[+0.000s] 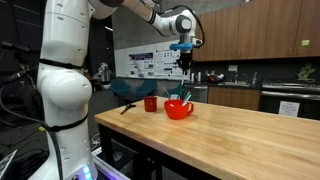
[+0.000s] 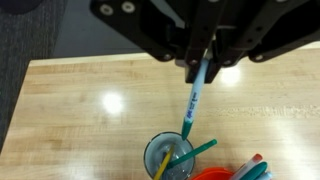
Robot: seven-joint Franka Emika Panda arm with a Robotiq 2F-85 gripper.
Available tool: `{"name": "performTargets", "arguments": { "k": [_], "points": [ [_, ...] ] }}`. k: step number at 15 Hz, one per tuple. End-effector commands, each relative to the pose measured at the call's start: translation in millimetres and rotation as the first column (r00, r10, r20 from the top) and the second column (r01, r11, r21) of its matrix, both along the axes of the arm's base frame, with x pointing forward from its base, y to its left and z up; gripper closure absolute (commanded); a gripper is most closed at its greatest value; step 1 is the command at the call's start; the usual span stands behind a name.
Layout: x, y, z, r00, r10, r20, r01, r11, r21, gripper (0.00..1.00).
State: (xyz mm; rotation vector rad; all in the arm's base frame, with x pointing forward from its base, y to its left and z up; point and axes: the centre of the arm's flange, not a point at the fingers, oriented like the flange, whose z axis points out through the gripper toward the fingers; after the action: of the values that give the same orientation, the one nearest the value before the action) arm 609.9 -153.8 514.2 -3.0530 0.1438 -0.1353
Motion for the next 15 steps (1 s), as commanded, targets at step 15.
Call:
{"name": "performTargets", "arguments": {
  "k": [15],
  "points": [
    [-48.6,-49.6,-18.7,0.994,-0.105,0.026,0.105,0.994,0.008,0.97]
  ]
}}
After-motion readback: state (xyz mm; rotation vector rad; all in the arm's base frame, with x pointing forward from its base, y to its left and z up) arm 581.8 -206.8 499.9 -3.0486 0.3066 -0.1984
